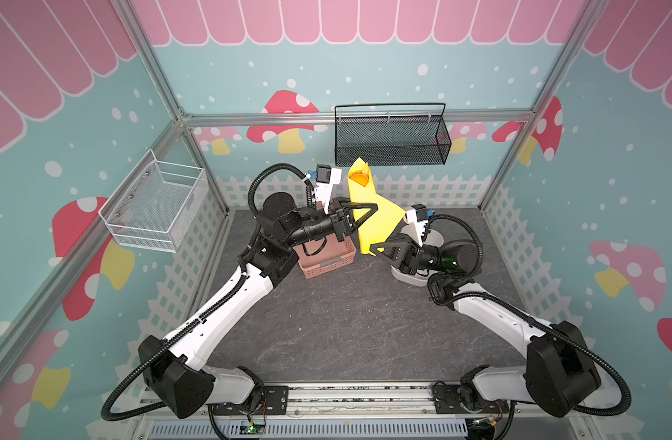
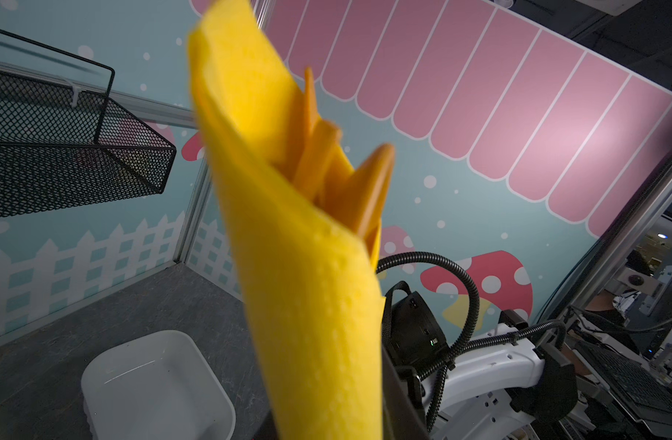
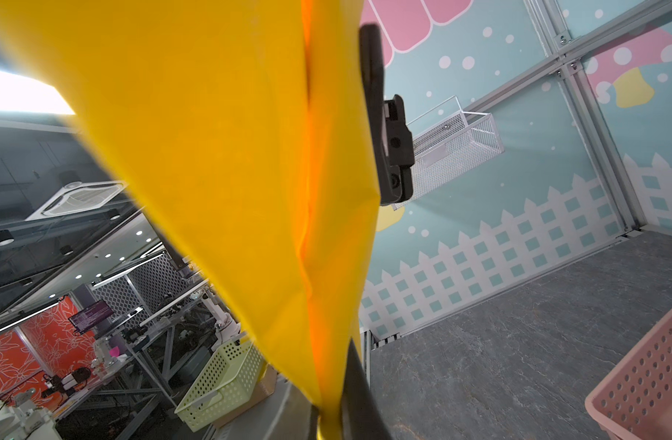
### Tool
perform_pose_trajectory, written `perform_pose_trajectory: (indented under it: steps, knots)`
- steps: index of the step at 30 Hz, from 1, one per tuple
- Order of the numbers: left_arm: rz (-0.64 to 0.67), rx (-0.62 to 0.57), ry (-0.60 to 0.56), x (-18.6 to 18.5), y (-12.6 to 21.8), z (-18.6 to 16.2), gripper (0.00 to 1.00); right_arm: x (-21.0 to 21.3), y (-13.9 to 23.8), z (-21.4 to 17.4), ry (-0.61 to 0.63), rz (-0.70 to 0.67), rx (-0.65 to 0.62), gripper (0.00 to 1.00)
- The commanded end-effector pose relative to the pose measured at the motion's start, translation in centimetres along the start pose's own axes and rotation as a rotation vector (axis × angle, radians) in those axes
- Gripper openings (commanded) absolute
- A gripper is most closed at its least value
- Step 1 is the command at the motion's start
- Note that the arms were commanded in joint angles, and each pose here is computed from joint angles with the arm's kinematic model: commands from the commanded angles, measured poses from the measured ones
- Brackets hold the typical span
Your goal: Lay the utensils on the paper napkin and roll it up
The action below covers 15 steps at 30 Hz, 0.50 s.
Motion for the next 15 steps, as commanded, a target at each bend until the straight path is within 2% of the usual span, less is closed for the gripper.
perform_pose_trajectory:
  steps: [1, 7, 12, 15]
  knots:
    - [-0.007, -0.038, -0.031, -0.46, 0.06, 1.28, 0.18, 0.79, -0.31, 0.32, 0.030, 0.035, -0.002, 0.00]
    - [-0.003, -0.051, -0.025, -0.38, 0.16, 1.35, 0.12, 0.51, -0.23, 0.27, 0.031, 0.012, 0.000, 0.01]
    - [0.013, -0.060, -0.031, -0.48, 0.48, 1.45, 0.11, 0.47, -0.03, 0.31, 0.050, -0.027, 0.019, 0.19]
    - [0.030, -0.062, -0.037, -0.47, 0.70, 1.47, 0.11, 0.08, 0.30, 0.31, 0.073, -0.096, 0.036, 0.28]
Point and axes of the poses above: each gripper's point midway between its finger pads, its own y axis back along the fingers, its own x axis along the line the jaws close on, z = x × y, the point moved 2 cm from there along y, back along the fingers, and after that the axes turned 15 degrees about y, right-handed, at the moved point
